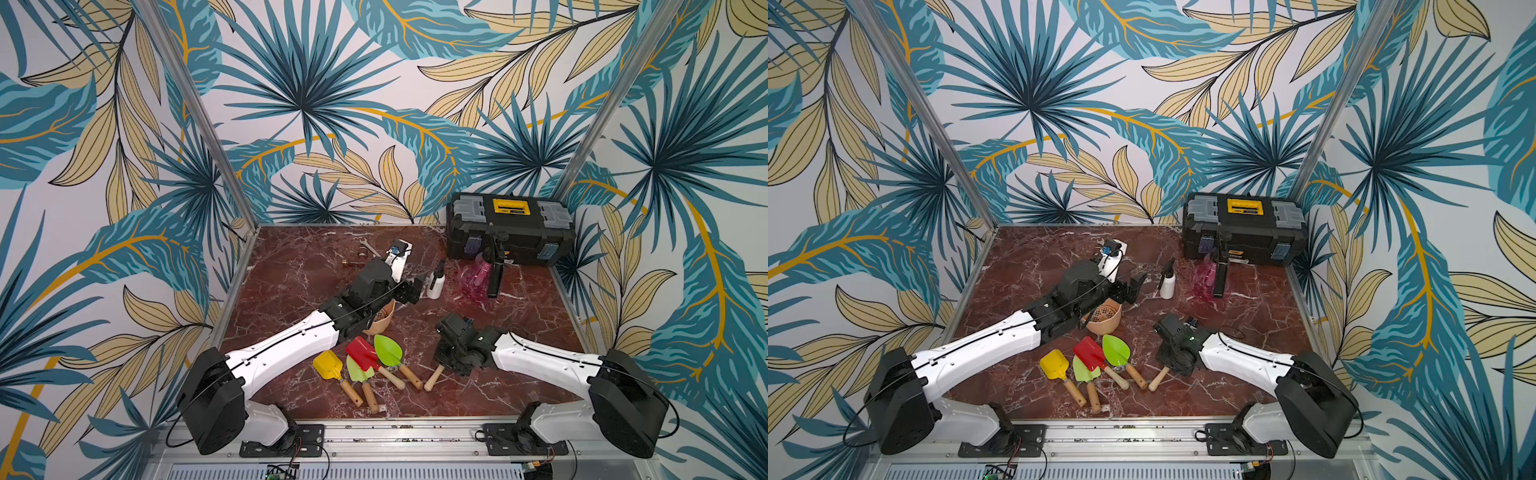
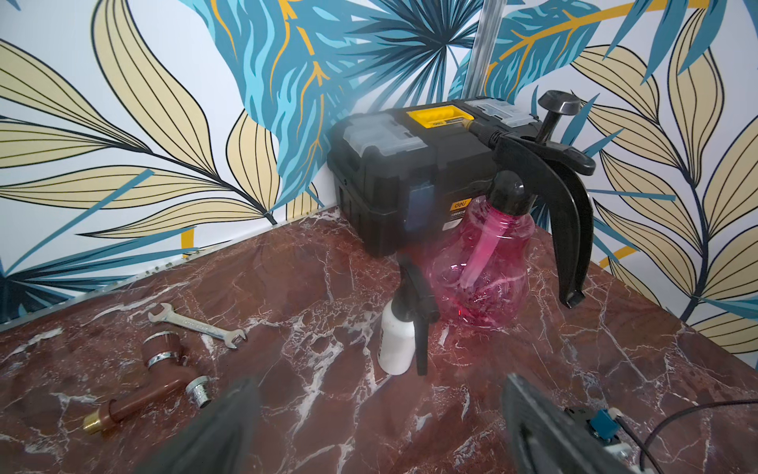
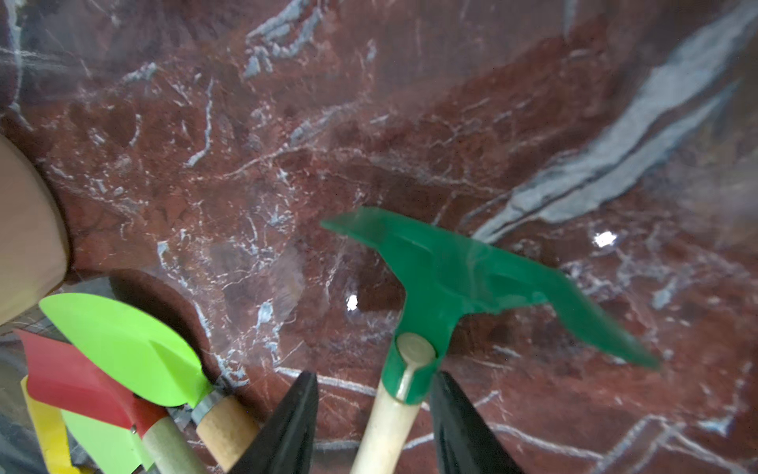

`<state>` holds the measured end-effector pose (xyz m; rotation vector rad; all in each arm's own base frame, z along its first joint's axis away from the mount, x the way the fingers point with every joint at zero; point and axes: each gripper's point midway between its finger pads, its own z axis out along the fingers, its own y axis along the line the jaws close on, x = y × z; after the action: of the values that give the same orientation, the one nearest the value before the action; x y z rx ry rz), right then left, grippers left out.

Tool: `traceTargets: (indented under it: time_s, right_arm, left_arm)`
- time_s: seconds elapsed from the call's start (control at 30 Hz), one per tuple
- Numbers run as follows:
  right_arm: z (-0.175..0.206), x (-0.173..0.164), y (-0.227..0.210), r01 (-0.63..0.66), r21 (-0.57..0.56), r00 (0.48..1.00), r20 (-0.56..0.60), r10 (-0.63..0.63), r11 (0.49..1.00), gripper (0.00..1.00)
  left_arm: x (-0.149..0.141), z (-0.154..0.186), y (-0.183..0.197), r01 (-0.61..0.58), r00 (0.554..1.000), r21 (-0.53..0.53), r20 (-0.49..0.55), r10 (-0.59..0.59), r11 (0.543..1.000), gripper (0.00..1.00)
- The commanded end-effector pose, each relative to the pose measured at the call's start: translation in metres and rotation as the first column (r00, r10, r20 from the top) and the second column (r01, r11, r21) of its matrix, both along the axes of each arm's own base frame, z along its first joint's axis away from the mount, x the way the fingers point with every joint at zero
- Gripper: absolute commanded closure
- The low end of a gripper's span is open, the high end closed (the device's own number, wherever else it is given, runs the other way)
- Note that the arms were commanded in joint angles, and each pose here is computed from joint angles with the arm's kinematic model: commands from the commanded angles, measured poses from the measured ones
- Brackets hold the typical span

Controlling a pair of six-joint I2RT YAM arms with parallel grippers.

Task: Organize the gardening tools
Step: Pick up the gardening tool from the center of the board.

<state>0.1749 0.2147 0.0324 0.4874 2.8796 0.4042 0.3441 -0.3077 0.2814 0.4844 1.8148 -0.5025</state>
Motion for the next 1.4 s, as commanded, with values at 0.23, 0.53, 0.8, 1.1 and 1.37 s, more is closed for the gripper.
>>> traceTargets:
  time_s: [0.23,0.53,0.8,1.1,1.37]
  right_arm:
    - [-0.013,0.003,-0.004,-0.017,-0.060,1.000,0.009,0.017,0.998,0.60]
    - [-0.018,0.004,-0.006,-0.036,-0.080,0.999,0.016,0.037,0.996,0.71]
    - [-0.010,0.011,-0.003,-0.074,-0.093,0.995,0.055,0.079,0.993,0.82]
    - [0.058,0.046,0.009,-0.207,-0.103,0.917,0.327,0.229,0.973,0.84]
    - [0.130,0.062,0.042,-0.482,-0.171,0.626,0.619,0.474,0.860,0.84]
  left_arm:
    - [-0.001,0.004,0.010,-0.021,1.000,-0.017,0.013,0.022,1.000,0.00]
    - [-0.003,0.009,0.015,-0.031,0.999,-0.022,0.022,0.031,0.999,0.00]
    - [-0.007,0.016,0.023,-0.045,0.998,-0.026,0.034,0.046,0.999,0.00]
    - [-0.015,0.026,0.039,-0.069,0.996,-0.030,0.050,0.071,0.997,0.00]
    - [-0.025,0.042,0.057,-0.095,0.993,-0.046,0.073,0.098,0.994,0.00]
